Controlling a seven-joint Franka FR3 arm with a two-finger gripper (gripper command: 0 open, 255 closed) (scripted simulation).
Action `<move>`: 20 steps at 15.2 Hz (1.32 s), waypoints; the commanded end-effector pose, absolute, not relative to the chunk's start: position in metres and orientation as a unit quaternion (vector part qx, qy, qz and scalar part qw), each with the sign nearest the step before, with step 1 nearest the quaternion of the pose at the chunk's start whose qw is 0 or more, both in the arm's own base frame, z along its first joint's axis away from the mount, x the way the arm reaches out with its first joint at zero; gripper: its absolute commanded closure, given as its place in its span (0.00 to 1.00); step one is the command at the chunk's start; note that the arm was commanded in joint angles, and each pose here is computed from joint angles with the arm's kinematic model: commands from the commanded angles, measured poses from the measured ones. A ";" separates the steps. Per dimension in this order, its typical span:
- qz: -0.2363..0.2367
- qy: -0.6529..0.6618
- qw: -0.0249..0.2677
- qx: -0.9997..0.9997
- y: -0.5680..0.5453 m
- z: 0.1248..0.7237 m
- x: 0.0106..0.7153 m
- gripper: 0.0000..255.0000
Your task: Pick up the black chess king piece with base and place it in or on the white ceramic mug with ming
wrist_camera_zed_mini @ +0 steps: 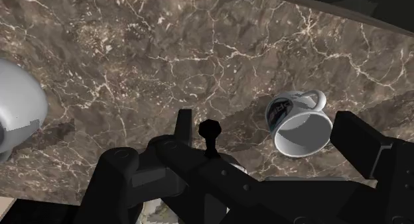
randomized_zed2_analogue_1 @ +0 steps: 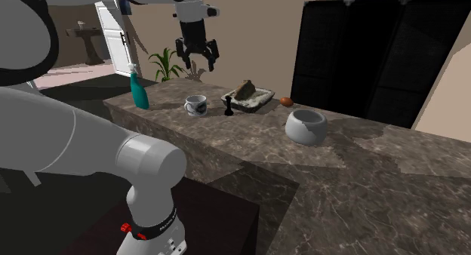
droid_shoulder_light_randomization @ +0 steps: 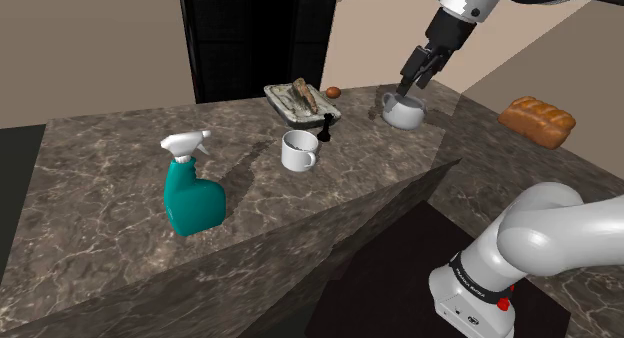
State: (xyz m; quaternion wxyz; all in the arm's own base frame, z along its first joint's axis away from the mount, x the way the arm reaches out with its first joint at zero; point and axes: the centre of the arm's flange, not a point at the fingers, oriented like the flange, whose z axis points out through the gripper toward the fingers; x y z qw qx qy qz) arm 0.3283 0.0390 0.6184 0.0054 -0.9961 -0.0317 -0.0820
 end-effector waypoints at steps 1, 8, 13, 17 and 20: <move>-0.082 -0.032 0.005 -0.996 0.039 0.618 0.328 0.00; -0.054 -0.011 0.008 -0.998 0.042 0.567 0.413 0.00; -0.034 0.004 0.009 -0.999 0.041 0.528 0.472 0.00; -0.017 0.016 0.010 -1.000 0.040 0.495 0.518 0.00; -0.005 0.025 0.011 -1.000 0.039 0.469 0.551 0.00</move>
